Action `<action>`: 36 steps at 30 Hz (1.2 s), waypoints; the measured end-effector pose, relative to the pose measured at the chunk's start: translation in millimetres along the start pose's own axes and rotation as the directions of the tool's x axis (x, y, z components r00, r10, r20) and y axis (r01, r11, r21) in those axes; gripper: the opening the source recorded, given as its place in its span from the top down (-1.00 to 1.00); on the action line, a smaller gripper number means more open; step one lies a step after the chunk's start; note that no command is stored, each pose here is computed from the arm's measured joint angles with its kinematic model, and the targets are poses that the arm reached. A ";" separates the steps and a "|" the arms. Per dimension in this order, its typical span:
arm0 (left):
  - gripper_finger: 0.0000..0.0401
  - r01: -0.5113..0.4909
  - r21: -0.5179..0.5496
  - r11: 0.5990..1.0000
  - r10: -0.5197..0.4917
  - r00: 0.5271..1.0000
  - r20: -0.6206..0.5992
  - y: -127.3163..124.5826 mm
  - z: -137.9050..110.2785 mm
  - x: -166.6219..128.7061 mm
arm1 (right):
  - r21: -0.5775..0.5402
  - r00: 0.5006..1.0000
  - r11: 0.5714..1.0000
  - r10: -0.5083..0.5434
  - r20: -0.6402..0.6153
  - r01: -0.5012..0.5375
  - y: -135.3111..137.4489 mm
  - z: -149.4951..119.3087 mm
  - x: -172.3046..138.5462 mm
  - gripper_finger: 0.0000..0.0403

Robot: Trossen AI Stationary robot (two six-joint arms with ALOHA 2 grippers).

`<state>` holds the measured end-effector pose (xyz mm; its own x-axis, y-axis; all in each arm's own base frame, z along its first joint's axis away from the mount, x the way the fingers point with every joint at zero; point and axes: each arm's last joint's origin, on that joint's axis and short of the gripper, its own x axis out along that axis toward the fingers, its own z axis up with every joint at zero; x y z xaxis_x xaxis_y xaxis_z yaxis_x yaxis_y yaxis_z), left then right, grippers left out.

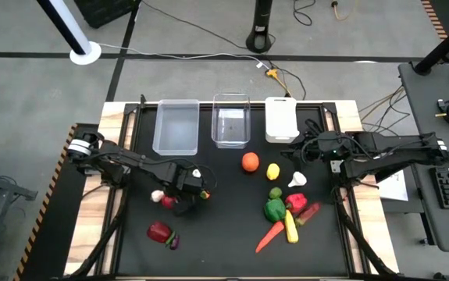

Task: Sort produce into baskets
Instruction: Put the red tomato into the right transparent bin

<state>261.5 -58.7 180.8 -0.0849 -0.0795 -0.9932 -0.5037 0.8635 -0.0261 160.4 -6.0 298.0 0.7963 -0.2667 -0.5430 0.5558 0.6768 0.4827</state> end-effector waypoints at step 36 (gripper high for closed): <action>0.05 0.147 -0.062 0.987 -0.129 0.964 0.232 8.9 -18.8 -59.5 | 0.003 1.000 1.000 0.001 0.002 -0.001 0.2 0.2 0.1 -0.32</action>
<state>245.9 -55.6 241.8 0.1822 -0.0725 -0.9806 -0.5628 0.8101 -0.1645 160.6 -6.0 298.2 0.7973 -0.2675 -0.5410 0.5556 0.6753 0.4850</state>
